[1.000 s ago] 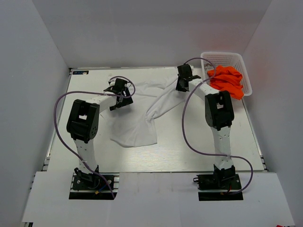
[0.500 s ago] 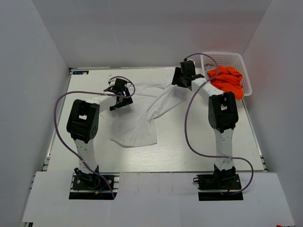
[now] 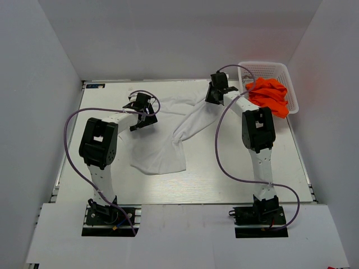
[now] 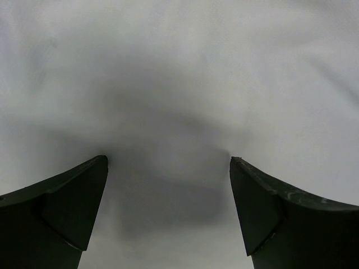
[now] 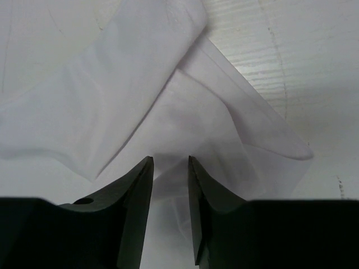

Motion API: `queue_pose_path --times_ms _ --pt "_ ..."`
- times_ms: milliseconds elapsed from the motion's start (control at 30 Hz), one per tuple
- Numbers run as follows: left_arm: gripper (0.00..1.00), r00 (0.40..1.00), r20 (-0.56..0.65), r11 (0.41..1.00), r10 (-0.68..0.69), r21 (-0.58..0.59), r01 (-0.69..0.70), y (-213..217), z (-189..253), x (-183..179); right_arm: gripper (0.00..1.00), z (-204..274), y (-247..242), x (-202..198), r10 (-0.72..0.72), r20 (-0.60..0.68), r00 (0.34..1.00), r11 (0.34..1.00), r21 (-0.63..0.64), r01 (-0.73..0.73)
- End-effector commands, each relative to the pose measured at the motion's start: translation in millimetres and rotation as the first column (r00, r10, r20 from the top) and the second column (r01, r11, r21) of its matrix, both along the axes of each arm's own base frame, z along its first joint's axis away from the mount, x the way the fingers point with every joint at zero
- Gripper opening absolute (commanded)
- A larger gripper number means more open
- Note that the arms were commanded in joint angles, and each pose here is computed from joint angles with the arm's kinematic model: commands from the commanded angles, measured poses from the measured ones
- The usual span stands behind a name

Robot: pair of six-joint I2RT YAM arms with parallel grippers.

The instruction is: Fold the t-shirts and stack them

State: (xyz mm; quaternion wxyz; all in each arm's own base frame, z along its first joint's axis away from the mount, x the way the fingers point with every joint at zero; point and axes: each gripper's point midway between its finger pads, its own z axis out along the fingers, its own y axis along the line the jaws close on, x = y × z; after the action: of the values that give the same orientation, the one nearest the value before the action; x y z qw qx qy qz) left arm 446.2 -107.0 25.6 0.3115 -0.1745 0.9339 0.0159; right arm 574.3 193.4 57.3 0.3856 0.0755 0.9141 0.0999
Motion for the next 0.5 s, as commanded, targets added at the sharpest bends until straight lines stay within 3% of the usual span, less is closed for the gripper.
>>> queue_pose_path --times_ms 0,133,333,433,467 --pt "1.0 1.0 -0.005 0.999 0.02 0.025 -0.02 5.1 -1.4 5.2 0.38 10.1 -1.0 1.7 0.0 0.005 1.0 1.0 -0.013 0.0" --pt "1.0 1.0 -0.008 1.0 0.016 0.018 -0.015 3.5 -1.7 4.9 0.52 7.5 -8.0 -14.8 0.004 -0.02 1.0 0.998 -0.055 -0.006" --pt "1.0 1.0 -0.016 1.0 0.016 0.021 -0.015 3.7 -5.7 4.1 0.54 -7.9 -15.9 -27.6 0.009 -0.07 0.998 0.995 -0.098 -0.015" --pt "1.0 1.0 -0.016 1.0 0.016 0.021 -0.015 3.7 -5.7 4.1 0.51 -9.2 -11.7 -27.5 0.021 -0.069 0.997 0.995 -0.093 -0.027" --pt "1.0 1.0 -0.016 1.0 0.016 0.021 -0.015 3.7 -5.7 4.1 0.4 -9.0 -11.2 -27.3 0.02 -0.068 0.998 0.996 -0.09 -0.026"
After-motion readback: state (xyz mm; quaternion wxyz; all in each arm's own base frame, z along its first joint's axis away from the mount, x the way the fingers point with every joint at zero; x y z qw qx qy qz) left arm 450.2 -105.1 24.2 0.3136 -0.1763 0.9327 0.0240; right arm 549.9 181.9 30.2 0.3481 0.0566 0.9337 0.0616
